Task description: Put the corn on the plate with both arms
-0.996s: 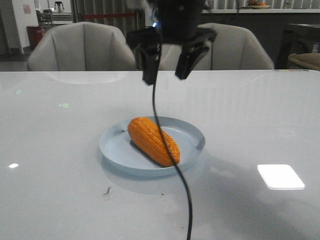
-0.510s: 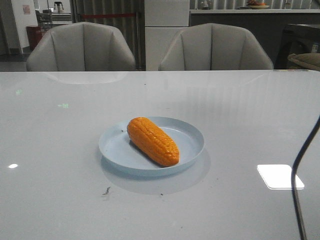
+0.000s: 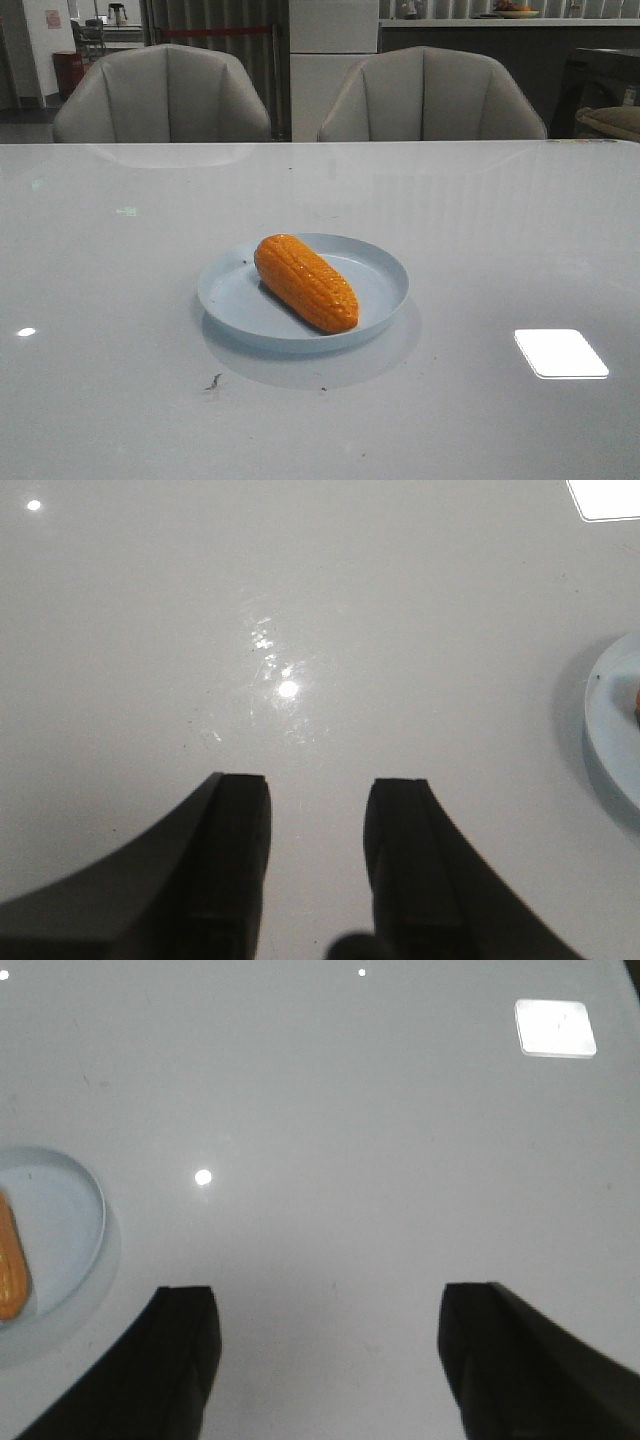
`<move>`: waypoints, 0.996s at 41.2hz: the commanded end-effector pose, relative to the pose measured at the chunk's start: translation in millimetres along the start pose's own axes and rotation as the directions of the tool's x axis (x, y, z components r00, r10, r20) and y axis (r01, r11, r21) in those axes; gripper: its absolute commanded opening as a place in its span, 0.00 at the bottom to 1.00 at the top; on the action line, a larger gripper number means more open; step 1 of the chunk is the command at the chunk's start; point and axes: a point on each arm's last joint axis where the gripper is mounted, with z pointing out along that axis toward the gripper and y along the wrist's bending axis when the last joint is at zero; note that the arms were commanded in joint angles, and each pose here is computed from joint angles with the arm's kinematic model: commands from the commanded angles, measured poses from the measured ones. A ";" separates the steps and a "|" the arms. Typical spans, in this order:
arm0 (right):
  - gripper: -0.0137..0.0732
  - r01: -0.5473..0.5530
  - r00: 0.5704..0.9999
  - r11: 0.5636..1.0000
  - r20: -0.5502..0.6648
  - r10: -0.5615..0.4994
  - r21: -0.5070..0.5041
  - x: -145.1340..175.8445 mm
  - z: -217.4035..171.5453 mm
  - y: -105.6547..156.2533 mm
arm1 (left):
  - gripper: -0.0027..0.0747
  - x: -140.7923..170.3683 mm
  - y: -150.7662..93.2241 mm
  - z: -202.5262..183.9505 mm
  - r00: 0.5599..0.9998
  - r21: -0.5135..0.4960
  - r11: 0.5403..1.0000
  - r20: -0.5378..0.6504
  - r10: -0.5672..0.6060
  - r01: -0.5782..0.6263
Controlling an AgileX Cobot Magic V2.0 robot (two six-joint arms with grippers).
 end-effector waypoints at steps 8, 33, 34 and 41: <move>0.81 -0.095 0.995 0.996 0.031 0.095 -0.001 24.2 6.2 -1.8 | 0.43 -13.9 0.3 -10.0 0.993 0.004 1.000 0.117 -0.022 0.021; 0.81 -0.085 0.996 0.996 0.009 0.085 0.007 26.3 6.2 -2.3 | 0.43 -13.6 0.5 -9.9 0.993 0.002 1.000 0.113 -0.018 0.018; 0.81 -0.085 0.996 0.996 0.009 0.085 0.007 26.3 6.2 -2.3 | 0.43 -13.6 0.5 -9.9 0.993 0.002 1.000 0.113 -0.018 0.018; 0.81 -0.085 0.996 0.996 0.009 0.085 0.007 26.3 6.2 -2.3 | 0.43 -9.7 1.5 -8.9 0.994 -0.012 1.000 0.109 -0.001 0.003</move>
